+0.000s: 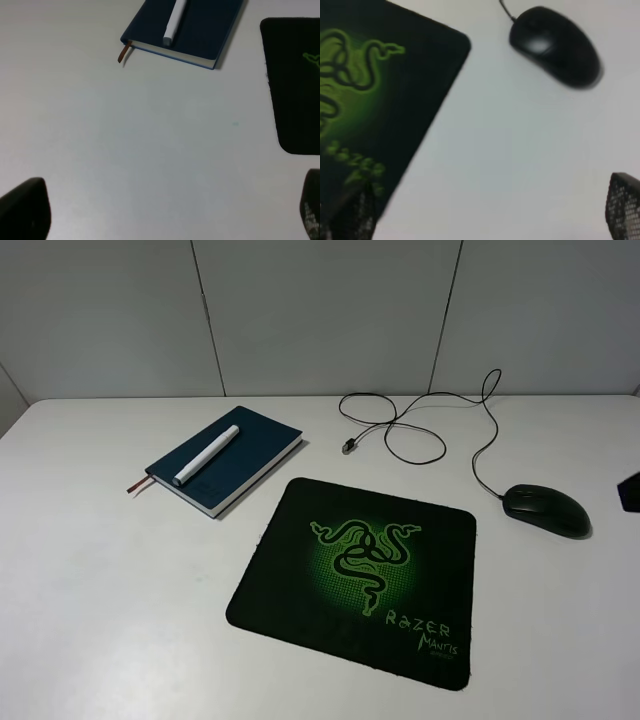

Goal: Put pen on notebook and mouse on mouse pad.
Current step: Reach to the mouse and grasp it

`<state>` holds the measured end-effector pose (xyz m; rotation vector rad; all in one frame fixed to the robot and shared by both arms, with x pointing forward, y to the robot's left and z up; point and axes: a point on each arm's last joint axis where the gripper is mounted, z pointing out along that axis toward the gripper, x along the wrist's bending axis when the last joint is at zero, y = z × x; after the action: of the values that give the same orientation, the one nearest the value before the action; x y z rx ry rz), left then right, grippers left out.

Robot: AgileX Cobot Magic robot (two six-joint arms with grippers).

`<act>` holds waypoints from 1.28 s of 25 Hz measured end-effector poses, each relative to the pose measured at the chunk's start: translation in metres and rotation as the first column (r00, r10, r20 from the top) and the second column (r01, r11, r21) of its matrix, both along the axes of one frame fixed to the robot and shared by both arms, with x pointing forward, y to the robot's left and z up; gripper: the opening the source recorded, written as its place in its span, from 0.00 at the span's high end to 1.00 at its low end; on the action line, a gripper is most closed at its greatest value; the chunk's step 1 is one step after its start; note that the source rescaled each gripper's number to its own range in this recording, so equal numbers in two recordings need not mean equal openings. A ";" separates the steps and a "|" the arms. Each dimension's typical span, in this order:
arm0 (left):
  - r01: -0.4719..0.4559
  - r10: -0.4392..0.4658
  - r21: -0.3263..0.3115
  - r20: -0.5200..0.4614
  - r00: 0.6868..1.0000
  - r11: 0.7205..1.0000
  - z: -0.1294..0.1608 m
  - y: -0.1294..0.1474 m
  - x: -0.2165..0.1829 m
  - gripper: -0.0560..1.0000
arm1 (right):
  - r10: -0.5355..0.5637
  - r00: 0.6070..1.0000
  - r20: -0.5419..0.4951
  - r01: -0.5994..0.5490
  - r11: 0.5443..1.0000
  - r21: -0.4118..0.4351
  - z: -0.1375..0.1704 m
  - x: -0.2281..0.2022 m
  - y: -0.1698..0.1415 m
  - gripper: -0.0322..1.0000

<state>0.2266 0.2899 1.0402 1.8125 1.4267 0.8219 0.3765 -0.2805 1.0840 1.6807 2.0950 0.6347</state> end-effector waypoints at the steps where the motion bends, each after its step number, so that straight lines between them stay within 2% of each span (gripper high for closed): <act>1: 0.000 0.000 0.000 0.000 1.000 1.000 0.000 0.000 0.000 0.00 | 0.021 1.000 -0.013 -0.021 0.999 -0.026 0.000 0.013 0.000 0.00; 5: 0.000 0.000 0.000 0.000 1.000 1.000 0.000 0.000 0.000 0.00 | 0.108 0.992 -0.065 -0.114 0.987 -0.109 -0.007 0.067 0.003 0.00; 10: 0.000 0.000 0.000 0.000 1.000 1.000 0.000 0.000 0.000 0.00 | 0.218 0.968 -0.125 -0.238 0.956 -0.171 -0.020 0.125 0.008 0.00; 16: 0.000 0.000 0.000 0.000 1.000 1.000 0.000 0.000 0.000 0.00 | 0.309 0.944 -0.111 -0.327 0.917 -0.227 -0.036 0.174 0.013 0.00; 18: 0.000 0.000 0.000 0.000 1.000 1.000 0.000 0.000 0.000 0.00 | 0.326 0.940 -0.101 -0.341 0.909 -0.241 -0.044 0.184 0.014 0.00; 22: 0.000 0.000 0.000 0.000 1.000 1.000 0.000 0.000 0.000 0.00 | 0.372 0.916 -0.153 -0.400 0.875 -0.271 -0.061 0.193 0.013 0.00; 24: 0.000 0.000 0.000 0.000 1.000 1.000 0.000 0.000 0.000 0.00 | 0.411 0.892 -0.189 -0.450 0.844 -0.293 -0.069 0.195 0.012 0.00; 28: 0.000 0.000 0.000 0.000 1.000 1.000 0.000 0.000 0.000 0.00 | 0.490 0.819 -0.298 -0.570 0.752 -0.330 -0.076 0.192 0.009 0.00; 29: 0.000 0.000 0.000 0.000 1.000 1.000 0.000 0.000 0.000 0.00 | 0.495 0.809 -0.318 -0.583 0.743 -0.327 -0.077 0.190 0.007 0.00; 32: 0.000 0.000 0.000 0.000 1.000 1.000 0.000 0.000 0.000 0.00 | 0.478 0.811 -0.338 -0.577 0.749 -0.326 -0.078 0.190 -0.004 0.00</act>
<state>0.2266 0.2899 1.0402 1.8125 1.4267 0.8219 0.5662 -0.2845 1.0058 0.9444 2.6748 0.1026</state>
